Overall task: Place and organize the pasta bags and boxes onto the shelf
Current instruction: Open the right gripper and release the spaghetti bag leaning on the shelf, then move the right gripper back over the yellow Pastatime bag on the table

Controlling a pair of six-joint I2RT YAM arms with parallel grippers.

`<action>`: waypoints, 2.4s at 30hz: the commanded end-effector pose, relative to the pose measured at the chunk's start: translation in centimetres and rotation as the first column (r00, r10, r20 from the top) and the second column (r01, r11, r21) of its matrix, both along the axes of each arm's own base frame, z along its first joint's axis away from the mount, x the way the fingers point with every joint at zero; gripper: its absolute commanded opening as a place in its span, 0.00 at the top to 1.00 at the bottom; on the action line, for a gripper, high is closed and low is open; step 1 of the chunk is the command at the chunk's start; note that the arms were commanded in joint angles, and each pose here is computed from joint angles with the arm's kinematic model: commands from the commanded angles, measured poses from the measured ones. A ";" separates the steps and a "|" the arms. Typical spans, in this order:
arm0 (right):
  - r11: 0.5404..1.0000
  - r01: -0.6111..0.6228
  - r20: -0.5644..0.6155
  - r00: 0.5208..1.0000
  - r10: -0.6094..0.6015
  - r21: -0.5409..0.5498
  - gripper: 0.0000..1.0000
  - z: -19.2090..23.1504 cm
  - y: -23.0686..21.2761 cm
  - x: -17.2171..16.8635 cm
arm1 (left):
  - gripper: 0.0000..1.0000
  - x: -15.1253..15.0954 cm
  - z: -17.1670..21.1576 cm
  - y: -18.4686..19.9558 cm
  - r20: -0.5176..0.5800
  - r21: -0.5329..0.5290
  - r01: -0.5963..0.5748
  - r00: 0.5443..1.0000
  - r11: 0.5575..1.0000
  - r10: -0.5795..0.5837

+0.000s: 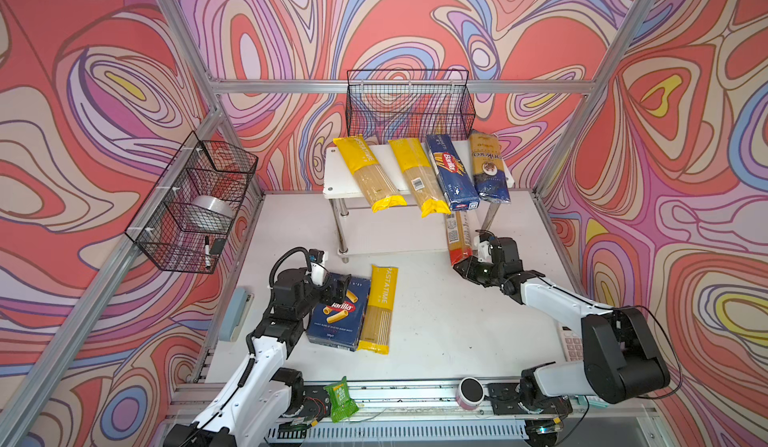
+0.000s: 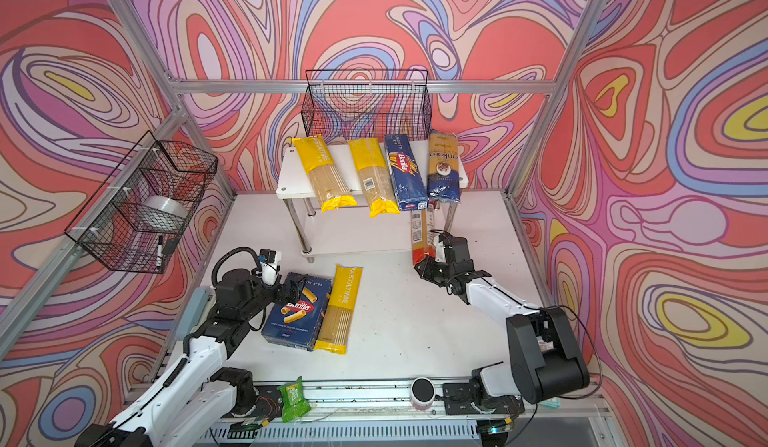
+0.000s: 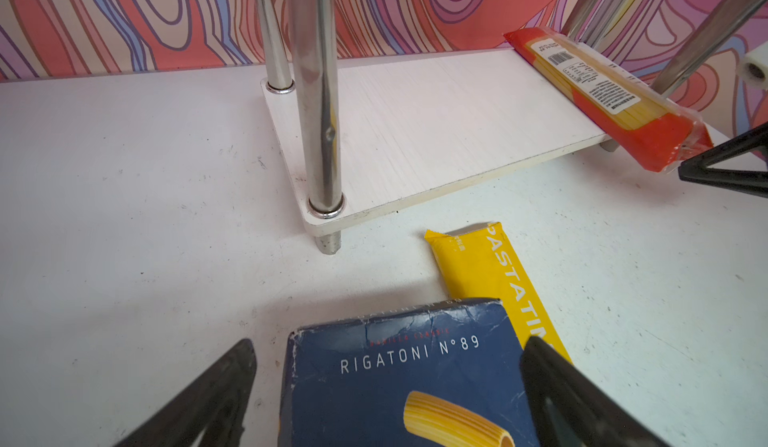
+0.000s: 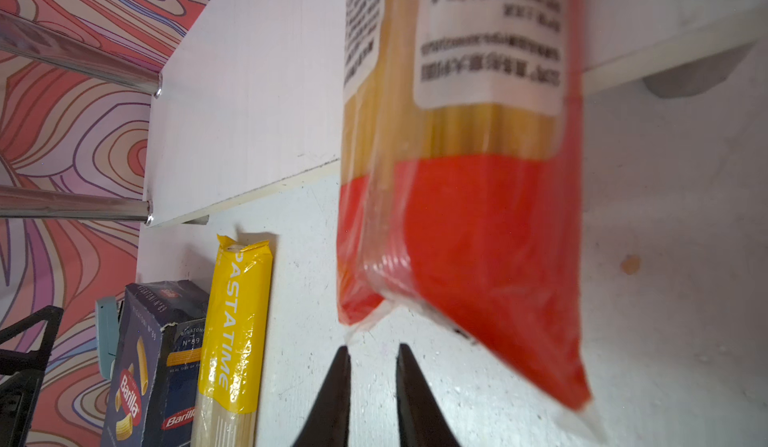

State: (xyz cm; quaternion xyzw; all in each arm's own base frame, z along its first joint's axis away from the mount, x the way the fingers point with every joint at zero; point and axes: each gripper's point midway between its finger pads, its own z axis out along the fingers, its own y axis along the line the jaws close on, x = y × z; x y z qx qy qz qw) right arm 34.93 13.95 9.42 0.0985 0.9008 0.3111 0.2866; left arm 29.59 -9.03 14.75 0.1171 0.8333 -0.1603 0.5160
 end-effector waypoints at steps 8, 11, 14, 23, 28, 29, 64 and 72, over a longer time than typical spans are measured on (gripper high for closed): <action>0.999 0.032 0.065 0.997 -0.029 -0.041 0.80 0.6 -0.3 4.0 | 0.00 -0.1 0.5 0.1 0.013 -0.003 -0.004 1.000 1.000 0.004; 0.997 0.056 0.092 0.994 -0.051 -0.053 0.80 1.3 -0.6 4.8 | 0.00 -0.1 0.6 0.2 0.020 -0.002 -0.010 1.000 1.000 0.010; 0.995 0.076 0.117 0.991 -0.067 -0.072 0.79 1.8 -1.0 5.6 | 0.00 -0.2 0.6 0.1 0.021 -0.004 -0.008 1.000 1.000 0.008; 0.993 0.066 0.138 0.989 -0.052 -0.099 0.79 3.2 -1.1 5.8 | 0.00 -0.3 0.6 0.1 0.023 -0.004 -0.005 1.000 1.000 0.005; 0.995 0.049 0.166 0.986 -0.034 -0.089 0.77 4.0 -1.2 3.8 | 0.00 -0.2 0.6 0.0 0.021 -0.005 0.002 1.000 1.000 -0.002; 0.996 0.047 0.174 0.984 -0.034 -0.071 0.77 4.2 -1.1 3.3 | 0.00 -0.2 0.6 0.0 0.018 -0.005 0.002 1.000 1.000 -0.002; 0.943 -0.315 0.256 0.908 0.331 -0.105 0.46 4.5 12.9 -4.6 | 0.00 -2.6 -2.8 2.2 0.039 -0.319 -0.202 0.973 0.926 0.226; 0.912 -0.380 0.177 0.897 0.404 -0.155 0.35 1.3 16.5 -5.9 | 0.00 -2.0 -3.7 2.4 -0.003 -0.312 -0.232 0.970 0.921 0.243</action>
